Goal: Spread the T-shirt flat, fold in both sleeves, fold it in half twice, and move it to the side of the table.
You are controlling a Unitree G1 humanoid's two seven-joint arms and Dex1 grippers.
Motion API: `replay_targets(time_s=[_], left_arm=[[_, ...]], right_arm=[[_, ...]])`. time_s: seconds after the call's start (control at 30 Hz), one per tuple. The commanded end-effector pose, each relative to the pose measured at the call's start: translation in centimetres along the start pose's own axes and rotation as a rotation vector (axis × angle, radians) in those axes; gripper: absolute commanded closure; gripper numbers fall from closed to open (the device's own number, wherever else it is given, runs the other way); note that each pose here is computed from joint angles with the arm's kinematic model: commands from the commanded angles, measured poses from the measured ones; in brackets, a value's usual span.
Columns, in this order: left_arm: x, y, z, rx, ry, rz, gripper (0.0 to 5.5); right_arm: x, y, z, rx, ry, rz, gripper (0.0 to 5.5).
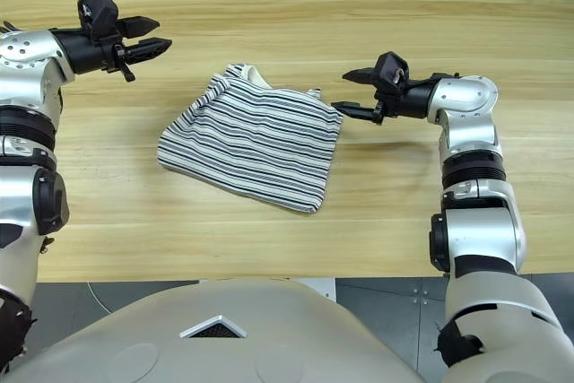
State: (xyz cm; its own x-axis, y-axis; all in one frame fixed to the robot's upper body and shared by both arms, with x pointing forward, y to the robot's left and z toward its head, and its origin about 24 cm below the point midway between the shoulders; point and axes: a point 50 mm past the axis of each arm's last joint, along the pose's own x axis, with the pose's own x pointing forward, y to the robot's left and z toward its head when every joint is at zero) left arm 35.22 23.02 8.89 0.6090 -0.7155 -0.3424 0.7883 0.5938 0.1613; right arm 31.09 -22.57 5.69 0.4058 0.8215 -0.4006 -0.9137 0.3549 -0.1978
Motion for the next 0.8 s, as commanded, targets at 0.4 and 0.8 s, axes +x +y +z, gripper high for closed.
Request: replay_targets(time_s=[0.4,0.8], left_arm=[[5.2,-5.5,-2.0,0.109,0.102,-0.042,3.58],[4.5,-4.6,-6.2,0.047,0.295,0.096,3.58]], right_arm=[[4.6,3.5,2.0,-0.113,-0.058,0.179,2.66],[5.8,5.1,-2.4,-0.258,0.261,0.279,2.66]])
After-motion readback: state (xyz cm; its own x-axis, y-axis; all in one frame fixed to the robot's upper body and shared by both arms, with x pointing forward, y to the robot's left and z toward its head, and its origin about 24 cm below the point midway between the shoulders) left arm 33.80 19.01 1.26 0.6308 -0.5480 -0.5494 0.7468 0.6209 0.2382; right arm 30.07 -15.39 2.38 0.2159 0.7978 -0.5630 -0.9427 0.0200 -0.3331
